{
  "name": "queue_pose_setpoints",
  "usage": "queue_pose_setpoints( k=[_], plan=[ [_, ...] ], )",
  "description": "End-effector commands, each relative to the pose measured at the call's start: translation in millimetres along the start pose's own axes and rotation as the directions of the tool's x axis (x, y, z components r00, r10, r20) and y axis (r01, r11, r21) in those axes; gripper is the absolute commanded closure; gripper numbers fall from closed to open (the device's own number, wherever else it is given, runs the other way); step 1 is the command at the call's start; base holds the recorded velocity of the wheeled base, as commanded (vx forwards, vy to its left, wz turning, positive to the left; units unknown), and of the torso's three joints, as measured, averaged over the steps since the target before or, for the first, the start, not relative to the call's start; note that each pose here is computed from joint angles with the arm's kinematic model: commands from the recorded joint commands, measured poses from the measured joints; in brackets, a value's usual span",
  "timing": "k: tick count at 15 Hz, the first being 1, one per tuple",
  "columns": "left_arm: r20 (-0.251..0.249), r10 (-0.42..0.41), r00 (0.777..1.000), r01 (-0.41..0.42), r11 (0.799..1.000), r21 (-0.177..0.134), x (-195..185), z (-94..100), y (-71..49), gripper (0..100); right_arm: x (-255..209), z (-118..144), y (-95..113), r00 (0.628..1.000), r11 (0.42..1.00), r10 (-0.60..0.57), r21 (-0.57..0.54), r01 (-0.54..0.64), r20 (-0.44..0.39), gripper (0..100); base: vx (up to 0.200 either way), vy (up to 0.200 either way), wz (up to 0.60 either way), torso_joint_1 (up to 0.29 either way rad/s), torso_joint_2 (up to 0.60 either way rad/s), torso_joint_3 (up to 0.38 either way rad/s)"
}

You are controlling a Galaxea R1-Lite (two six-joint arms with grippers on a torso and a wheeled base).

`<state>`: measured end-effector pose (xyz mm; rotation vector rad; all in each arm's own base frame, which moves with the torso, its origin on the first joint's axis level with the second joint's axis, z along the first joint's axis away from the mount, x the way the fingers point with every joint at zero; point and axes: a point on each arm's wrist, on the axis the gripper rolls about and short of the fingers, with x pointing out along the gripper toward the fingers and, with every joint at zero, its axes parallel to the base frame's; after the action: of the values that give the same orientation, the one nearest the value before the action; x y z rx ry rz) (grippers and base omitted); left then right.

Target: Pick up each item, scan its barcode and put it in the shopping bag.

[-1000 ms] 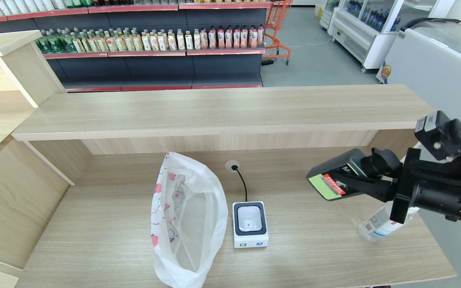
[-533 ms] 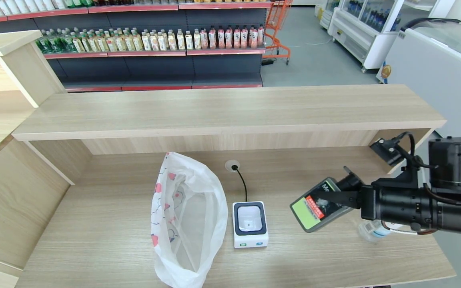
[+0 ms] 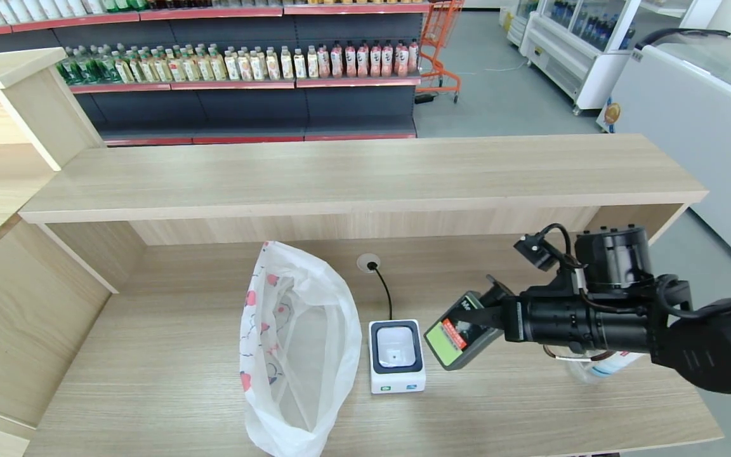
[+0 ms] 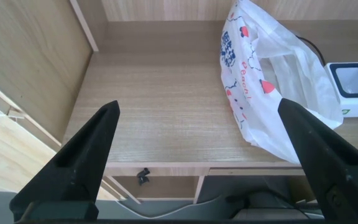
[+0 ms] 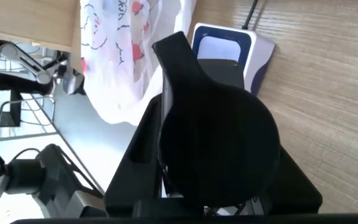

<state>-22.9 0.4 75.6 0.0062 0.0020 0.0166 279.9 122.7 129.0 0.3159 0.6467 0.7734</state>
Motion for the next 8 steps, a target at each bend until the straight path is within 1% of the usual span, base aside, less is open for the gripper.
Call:
queue_pose_setpoints(
  k=[1,4,8],
  plan=[
    [-0.001,0.000,1.000,0.000,1.000,0.000,0,-0.5,0.0,0,30,-8,-8,0.999,1.000,-0.011,0.003,0.011,-0.040,100,0.000,0.000,0.00,0.000,0.00,0.000],
    [0.000,0.000,1.000,0.000,1.000,0.000,0,0.0,0.0,0,62,-10,-8,0.999,1.000,0.008,-0.018,-0.009,-0.052,100,0.000,0.000,0.00,0.000,0.00,0.000],
    [0.000,0.000,1.000,0.000,1.000,0.000,0,0.0,0.0,0,90,-10,-8,0.998,0.999,0.003,-0.034,-0.005,-0.060,100,0.000,0.000,0.00,0.000,0.00,0.000]
  ],
)
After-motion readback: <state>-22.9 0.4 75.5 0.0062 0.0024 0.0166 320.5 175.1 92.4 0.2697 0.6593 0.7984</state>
